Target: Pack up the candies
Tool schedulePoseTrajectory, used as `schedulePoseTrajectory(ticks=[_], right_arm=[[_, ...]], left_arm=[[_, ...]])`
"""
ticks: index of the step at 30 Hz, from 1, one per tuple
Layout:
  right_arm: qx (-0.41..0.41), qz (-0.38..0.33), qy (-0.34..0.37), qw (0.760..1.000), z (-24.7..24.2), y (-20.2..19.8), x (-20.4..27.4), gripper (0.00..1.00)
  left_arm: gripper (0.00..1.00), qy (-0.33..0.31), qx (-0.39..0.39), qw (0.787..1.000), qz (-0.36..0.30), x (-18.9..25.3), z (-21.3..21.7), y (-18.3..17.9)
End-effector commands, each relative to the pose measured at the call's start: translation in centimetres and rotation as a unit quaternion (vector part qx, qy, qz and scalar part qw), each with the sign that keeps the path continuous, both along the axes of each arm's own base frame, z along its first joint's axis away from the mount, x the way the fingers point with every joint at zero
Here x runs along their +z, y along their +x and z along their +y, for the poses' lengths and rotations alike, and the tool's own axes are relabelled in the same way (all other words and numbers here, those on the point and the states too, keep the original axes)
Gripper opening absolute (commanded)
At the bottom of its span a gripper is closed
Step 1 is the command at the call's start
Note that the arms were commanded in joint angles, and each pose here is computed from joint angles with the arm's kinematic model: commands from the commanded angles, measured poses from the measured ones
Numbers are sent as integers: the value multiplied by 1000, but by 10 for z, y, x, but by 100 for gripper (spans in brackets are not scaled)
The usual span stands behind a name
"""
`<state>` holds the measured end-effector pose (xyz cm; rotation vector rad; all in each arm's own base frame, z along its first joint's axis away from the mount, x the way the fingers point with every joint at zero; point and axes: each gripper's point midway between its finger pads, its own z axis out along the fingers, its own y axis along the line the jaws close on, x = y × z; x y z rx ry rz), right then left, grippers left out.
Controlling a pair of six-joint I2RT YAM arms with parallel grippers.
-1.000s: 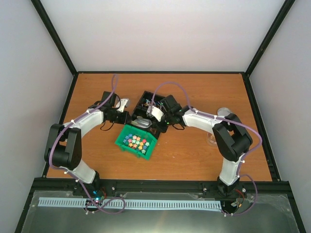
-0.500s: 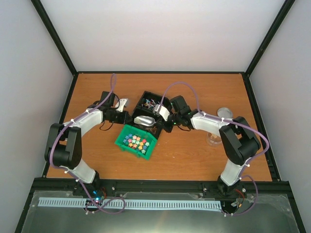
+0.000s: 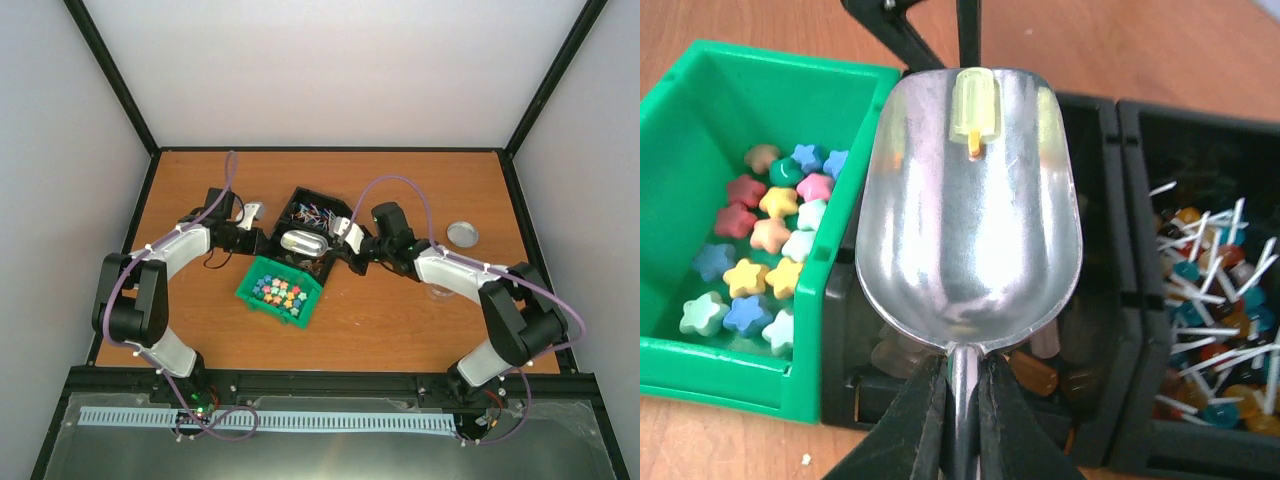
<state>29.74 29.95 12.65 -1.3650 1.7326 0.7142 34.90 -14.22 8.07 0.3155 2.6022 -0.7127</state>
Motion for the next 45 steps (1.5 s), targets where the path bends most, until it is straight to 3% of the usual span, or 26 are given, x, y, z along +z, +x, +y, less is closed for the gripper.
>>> schedulePoseTrajectory(ticks=[1, 6, 9, 15, 26, 45], right_arm=[[7, -103, 21, 994, 0, 7, 34, 3], [-4, -137, -8, 990, -7, 14, 35, 3], [-8, -123, -40, 992, -11, 17, 35, 3], [-4, -43, -142, 989, -22, 3, 19, 3], [-30, 68, -294, 953, -21, -5, 3, 3], [-19, 43, -424, 905, -23, 13, 27, 3]], left_arm=[[1, 25, 22, 999, 2, -8, 13, 7], [1, 24, 22, 999, 1, -7, 13, 7], [1, 26, 22, 999, -2, -5, 14, 6], [1, 21, 20, 999, -14, 3, 13, 5], [1, 13, 20, 1000, -19, 7, 11, 8], [1, 16, 22, 999, -32, 13, 8, 6]])
